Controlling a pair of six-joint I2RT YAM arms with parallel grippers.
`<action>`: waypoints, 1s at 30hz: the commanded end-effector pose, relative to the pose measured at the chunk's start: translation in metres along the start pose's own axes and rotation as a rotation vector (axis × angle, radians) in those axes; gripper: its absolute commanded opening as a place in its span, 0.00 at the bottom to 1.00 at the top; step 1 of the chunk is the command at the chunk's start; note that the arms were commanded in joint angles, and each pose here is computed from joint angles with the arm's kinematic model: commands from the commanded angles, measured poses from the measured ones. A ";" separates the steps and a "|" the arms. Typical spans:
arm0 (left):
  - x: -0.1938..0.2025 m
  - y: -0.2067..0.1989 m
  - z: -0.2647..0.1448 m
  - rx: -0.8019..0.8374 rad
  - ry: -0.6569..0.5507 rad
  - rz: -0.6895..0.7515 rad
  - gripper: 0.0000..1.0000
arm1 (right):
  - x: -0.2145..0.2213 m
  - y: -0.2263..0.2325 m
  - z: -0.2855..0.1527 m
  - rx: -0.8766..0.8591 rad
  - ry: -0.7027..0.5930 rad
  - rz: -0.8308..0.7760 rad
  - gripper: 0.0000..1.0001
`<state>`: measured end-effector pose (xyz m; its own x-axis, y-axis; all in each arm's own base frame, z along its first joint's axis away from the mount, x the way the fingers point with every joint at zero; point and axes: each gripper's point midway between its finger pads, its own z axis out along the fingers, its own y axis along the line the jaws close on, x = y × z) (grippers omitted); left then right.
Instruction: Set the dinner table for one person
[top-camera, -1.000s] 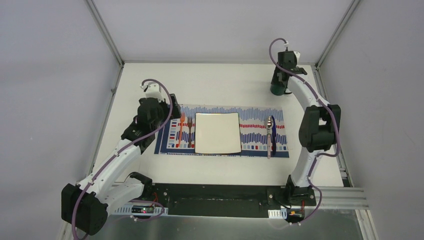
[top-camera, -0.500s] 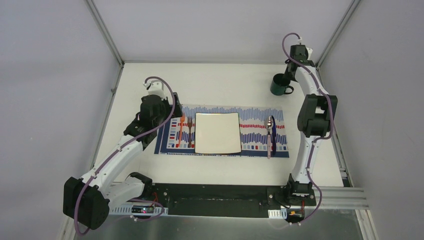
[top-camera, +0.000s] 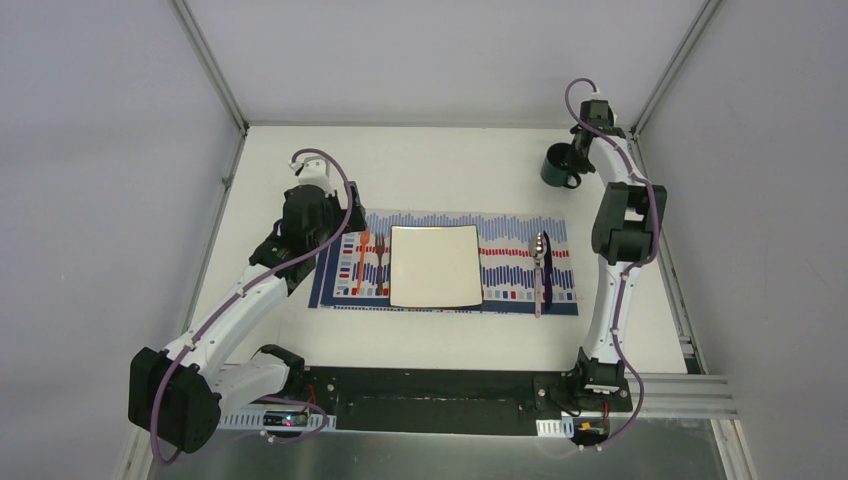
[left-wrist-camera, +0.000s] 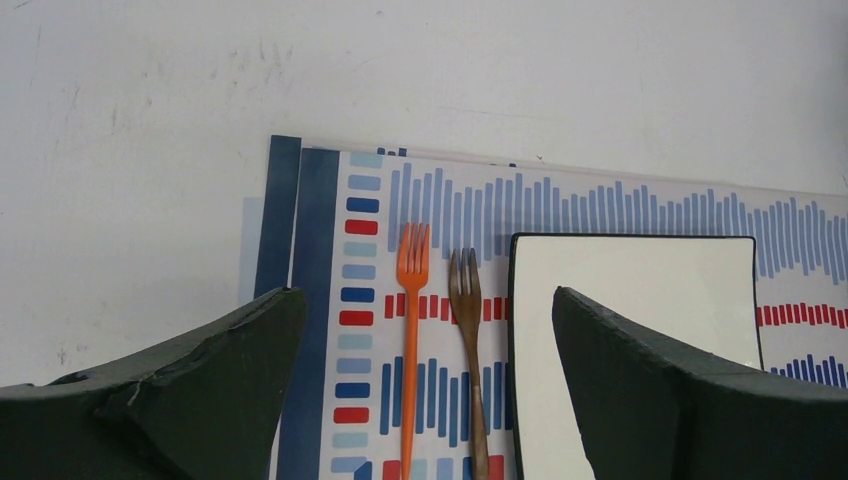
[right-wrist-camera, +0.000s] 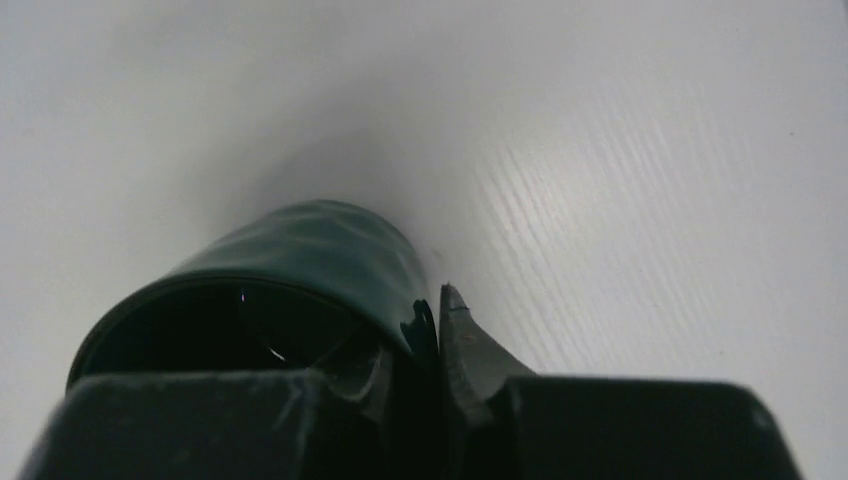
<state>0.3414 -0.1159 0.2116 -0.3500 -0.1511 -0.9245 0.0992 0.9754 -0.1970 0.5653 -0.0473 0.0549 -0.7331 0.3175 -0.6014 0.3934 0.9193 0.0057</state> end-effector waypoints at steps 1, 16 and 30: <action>-0.023 -0.008 -0.001 0.018 -0.054 0.004 0.99 | -0.013 0.016 -0.008 -0.065 -0.027 0.055 0.00; -0.019 -0.012 -0.006 0.050 -0.063 -0.027 0.99 | -0.018 0.050 -0.092 -0.121 -0.107 0.026 0.00; -0.017 -0.015 -0.016 0.082 -0.073 -0.052 0.99 | 0.049 0.076 -0.196 -0.132 -0.149 -0.137 0.00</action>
<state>0.3347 -0.1192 0.2203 -0.3329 -0.1754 -0.9265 0.1265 0.9654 -0.2282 0.4714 0.0879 0.1480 -0.7414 0.1426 -0.6557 0.1820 0.9833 0.0081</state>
